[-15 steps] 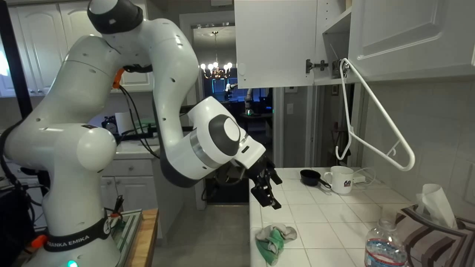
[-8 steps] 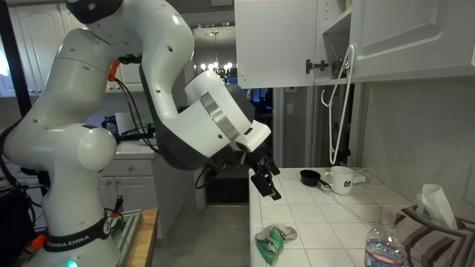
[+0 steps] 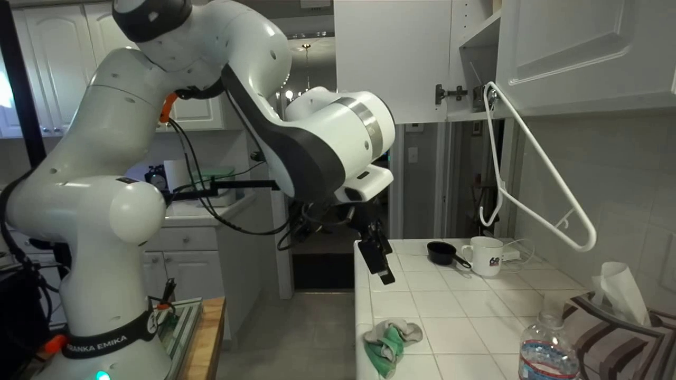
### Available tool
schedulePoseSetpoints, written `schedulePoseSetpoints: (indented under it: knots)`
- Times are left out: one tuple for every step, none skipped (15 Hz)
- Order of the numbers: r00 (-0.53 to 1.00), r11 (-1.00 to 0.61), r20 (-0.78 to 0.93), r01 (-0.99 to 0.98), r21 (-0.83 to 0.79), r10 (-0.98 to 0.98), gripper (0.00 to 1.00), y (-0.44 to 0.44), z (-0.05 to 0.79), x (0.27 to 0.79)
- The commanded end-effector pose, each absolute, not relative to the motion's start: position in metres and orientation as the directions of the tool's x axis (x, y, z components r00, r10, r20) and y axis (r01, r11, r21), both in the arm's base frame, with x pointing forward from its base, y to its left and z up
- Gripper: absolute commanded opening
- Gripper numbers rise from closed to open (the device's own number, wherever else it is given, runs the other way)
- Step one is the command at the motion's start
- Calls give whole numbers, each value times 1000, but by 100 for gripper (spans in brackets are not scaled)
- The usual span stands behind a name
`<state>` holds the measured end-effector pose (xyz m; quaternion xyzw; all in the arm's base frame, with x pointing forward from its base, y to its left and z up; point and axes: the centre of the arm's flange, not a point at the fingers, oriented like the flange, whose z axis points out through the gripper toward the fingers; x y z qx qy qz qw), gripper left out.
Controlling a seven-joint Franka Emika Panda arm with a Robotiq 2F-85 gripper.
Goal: Hang the coat hanger on the knob of the cupboard
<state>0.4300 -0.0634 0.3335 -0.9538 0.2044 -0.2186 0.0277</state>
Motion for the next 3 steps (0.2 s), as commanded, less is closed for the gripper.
schedulePoseSetpoints:
  knots:
    - [822, -917, 408, -378, -131, -397, 100, -62, 333, 432]
    - [823, -918, 410, -378, -123, -394, 100, -62, 332, 433]
    - [824, -918, 410, -378, -118, -392, 100, -62, 332, 433]
